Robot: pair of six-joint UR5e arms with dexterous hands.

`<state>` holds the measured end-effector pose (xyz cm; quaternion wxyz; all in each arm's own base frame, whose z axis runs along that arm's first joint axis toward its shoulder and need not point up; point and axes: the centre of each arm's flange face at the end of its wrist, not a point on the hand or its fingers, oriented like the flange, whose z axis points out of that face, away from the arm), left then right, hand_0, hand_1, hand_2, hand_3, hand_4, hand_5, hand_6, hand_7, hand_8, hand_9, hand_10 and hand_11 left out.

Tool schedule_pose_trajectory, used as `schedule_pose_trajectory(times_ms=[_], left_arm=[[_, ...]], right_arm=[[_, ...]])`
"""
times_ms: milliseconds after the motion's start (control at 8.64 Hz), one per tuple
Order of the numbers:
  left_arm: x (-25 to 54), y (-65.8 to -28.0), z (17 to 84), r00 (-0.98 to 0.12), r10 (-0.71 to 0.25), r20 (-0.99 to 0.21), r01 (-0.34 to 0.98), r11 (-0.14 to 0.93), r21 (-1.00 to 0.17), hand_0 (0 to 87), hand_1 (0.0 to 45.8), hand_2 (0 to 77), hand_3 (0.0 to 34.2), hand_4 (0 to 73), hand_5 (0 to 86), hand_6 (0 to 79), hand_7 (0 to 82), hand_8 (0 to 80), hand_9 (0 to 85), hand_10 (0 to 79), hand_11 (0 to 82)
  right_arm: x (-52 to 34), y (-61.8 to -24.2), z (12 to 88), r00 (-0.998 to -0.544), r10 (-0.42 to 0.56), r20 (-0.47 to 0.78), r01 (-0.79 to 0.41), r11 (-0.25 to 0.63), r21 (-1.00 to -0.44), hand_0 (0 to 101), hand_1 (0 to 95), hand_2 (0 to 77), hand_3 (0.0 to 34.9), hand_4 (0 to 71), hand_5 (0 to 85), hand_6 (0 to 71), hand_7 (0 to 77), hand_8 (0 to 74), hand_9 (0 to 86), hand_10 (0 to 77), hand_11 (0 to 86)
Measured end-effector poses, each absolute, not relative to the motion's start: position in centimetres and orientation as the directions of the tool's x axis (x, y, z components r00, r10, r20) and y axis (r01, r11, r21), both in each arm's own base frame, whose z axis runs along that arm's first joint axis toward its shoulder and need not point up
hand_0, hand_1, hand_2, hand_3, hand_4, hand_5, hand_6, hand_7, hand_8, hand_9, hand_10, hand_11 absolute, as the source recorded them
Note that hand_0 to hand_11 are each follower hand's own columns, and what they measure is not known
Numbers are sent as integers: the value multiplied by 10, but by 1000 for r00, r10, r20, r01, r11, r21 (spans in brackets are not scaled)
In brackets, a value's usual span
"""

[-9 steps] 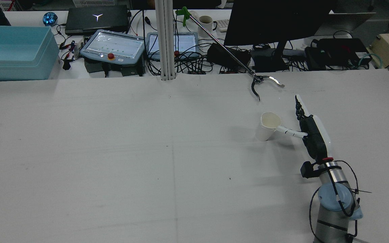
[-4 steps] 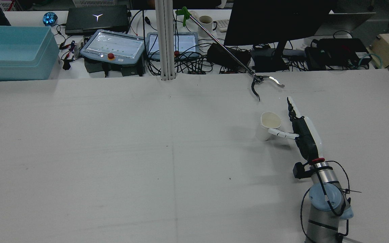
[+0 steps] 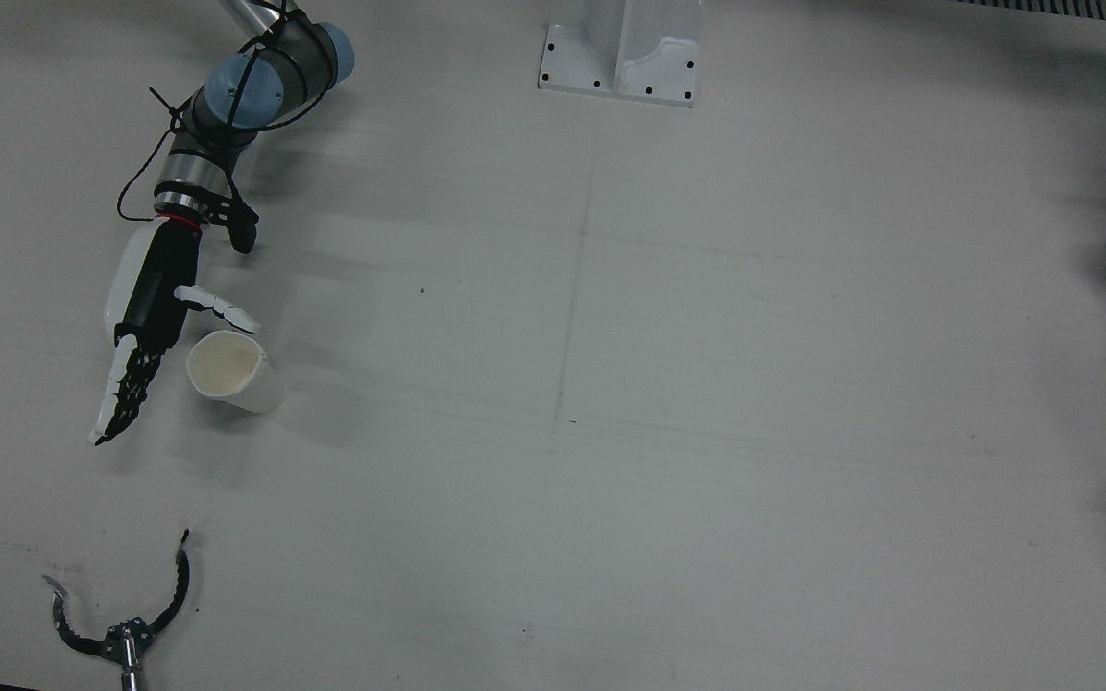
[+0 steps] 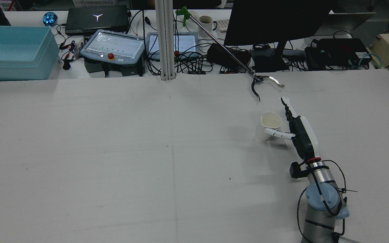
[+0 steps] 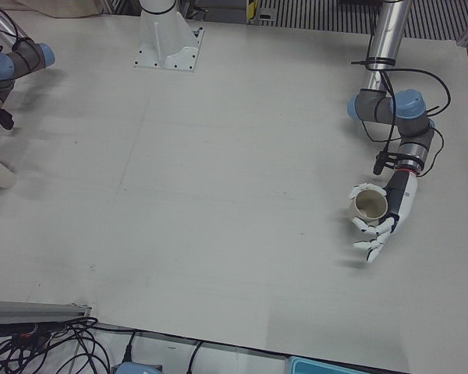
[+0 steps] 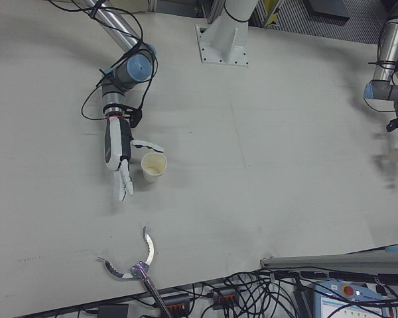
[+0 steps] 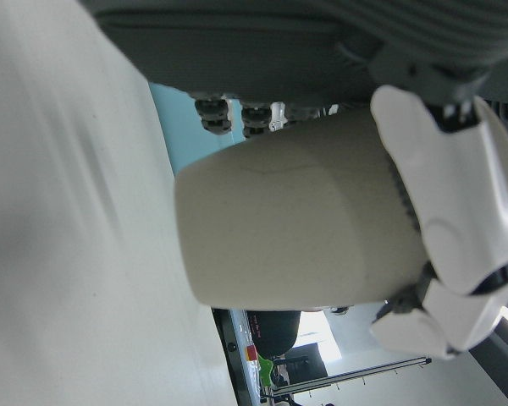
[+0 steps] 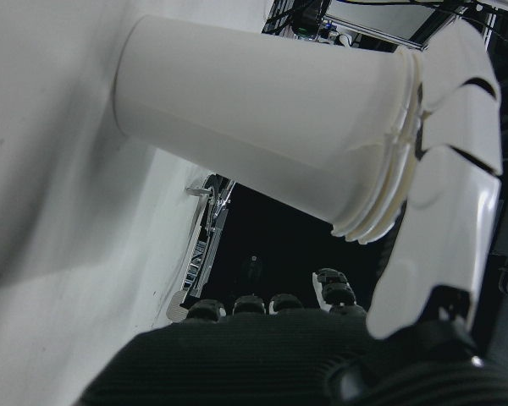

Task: Pour water
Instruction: 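Close the right hand firmly on the middle paper cup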

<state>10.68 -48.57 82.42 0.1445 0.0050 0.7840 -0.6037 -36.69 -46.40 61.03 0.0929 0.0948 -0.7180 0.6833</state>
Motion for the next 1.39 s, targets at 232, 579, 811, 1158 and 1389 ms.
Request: schedule_pose_trajectory(times_ms=[232,579,811,1158,1389], left_arm=[[107,-486,824,-958,-167,-232,182,271,-945,461,114,415,0,376,475,169,289,60,109,44,71],[107,-485,824,-958,-167,-233,183,270,-945,463,114,415,0,376,475,169,289,44,109,49,71],[106,-485,824,-958,-167,-234,184,269,-945,460,114,420,0,376,475,169,284,60,109,49,71],[106,-485,825,-958,-167,-233,183,269,-946,463,114,415,0,376,475,169,284,60,109,44,71],[106,-485,825,-958,-167,-233,183,268,-946,462,114,415,0,376,475,169,284,60,109,44,71]], right_arm=[[-370,-465,607,-961,-10,275,-275,51,-960,512,202,125,0,27,60,5,11,5,5,5,38],[-371,-465,607,-952,-13,304,-305,52,-951,513,207,131,0,49,65,5,11,5,5,5,22],[-372,-466,611,-946,-13,325,-325,47,-945,514,207,131,0,49,65,5,11,5,5,5,27],[-382,-472,620,-942,-12,335,-335,43,-941,508,202,131,0,65,65,22,11,5,5,11,38],[-388,-476,614,-946,-14,324,-325,49,-945,506,185,136,0,49,65,16,11,5,5,11,38]])
